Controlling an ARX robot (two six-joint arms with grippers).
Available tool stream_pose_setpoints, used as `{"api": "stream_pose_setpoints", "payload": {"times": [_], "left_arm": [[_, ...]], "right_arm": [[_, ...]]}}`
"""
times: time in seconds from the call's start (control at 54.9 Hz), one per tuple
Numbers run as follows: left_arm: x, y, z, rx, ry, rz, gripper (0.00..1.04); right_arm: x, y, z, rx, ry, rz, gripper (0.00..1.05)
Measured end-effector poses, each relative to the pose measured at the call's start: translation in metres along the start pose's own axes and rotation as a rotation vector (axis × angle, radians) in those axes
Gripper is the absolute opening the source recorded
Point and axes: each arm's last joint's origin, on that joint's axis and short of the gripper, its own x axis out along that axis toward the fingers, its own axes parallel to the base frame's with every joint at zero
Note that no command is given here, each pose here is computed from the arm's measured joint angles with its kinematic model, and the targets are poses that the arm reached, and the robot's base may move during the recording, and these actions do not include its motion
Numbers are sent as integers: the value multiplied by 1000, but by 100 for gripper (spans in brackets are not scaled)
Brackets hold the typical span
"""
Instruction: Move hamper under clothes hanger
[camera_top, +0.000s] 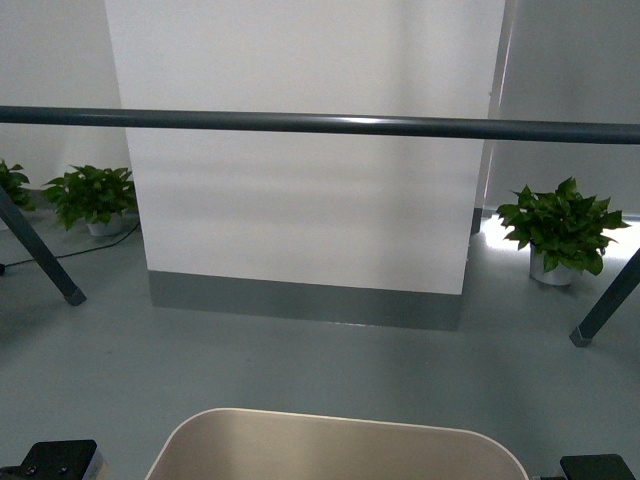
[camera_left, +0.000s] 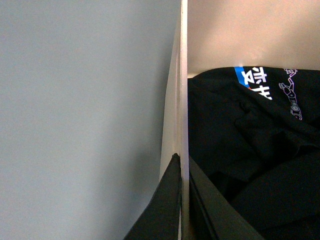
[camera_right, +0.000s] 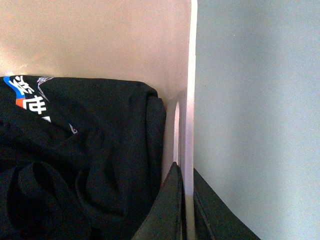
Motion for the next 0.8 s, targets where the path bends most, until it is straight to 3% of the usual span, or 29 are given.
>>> {"api": "stream_pose_setpoints", "payload": {"times": [0.164, 0.237, 0.401, 0.802], "left_arm": [[0, 0, -1, -2, -13, -8, 4], [4, 0, -1, -12, -91, -32, 4], [15, -2, 6, -5, -97, -40, 4], [53, 3, 30, 8, -51, -12, 4]], "right_arm": [[0, 0, 0, 0, 0, 1, 3], [1, -1, -1, 66, -78, -24, 3], [9, -3, 9, 122, -145, -27, 3], [42, -7, 28, 135, -80, -16, 3]]}}
